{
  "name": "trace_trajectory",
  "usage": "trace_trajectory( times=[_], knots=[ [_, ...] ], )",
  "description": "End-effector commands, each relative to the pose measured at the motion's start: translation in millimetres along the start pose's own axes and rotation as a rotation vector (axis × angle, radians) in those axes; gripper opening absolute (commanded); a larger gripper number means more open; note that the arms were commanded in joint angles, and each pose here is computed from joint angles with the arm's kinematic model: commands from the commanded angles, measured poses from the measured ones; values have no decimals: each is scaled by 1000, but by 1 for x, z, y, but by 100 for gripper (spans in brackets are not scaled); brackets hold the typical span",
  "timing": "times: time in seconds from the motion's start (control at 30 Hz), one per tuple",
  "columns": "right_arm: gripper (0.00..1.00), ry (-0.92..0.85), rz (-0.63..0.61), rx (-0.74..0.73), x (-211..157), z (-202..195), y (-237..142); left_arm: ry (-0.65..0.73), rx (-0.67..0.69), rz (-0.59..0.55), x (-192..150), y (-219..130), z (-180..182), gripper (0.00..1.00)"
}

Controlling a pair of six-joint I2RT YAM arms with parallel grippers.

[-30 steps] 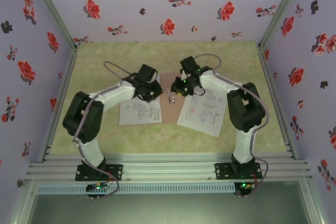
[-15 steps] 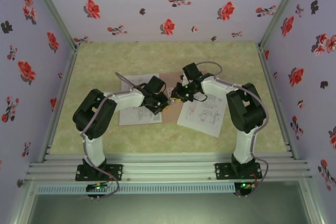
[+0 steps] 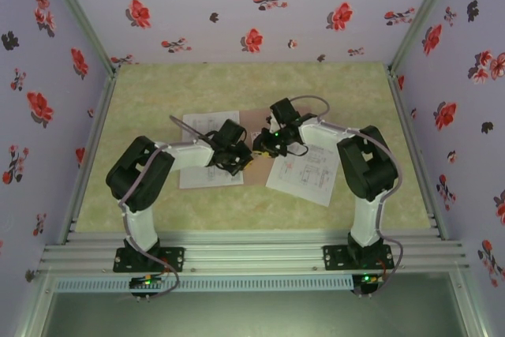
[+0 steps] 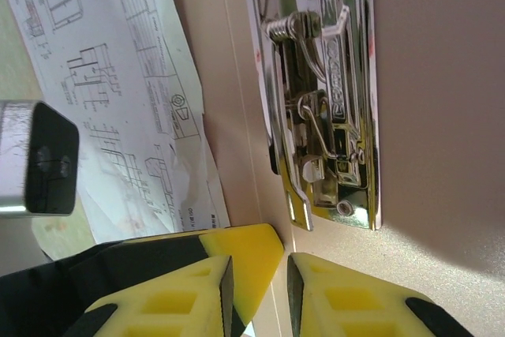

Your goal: Put the files into the folder

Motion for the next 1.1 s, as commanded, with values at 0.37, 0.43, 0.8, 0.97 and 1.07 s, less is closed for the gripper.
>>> trace_trajectory(
  times=[0.37,0.43,0.8,0.97,1.07],
  knots=[
    [28,0,33,-36,0,-14,23,-16,135,27,-12,5,42,0],
    [27,-4,30,-32,2,-11,23,-17,139,28,-13,5,43,0],
    [18,-4,10,-8,10,0,24,-12,144,30,-13,5,44,0],
    [7,-1,14,-21,11,-2,25,-10,146,30,-13,4,44,0],
    [0,2,13,-42,8,-6,23,-9,152,28,-13,4,45,0]
  ],
)
Point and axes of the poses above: each hand's point on the last joint's axis, 136 mm out from that joint toward the fingers, its own y axis out along the fingers, its own z axis along the line the jaws close on, x = y × z, the point moved 1 cm from there along -y, back along the fingers, and after that the axes turned 5 degrees about y, right-handed, at the moved point
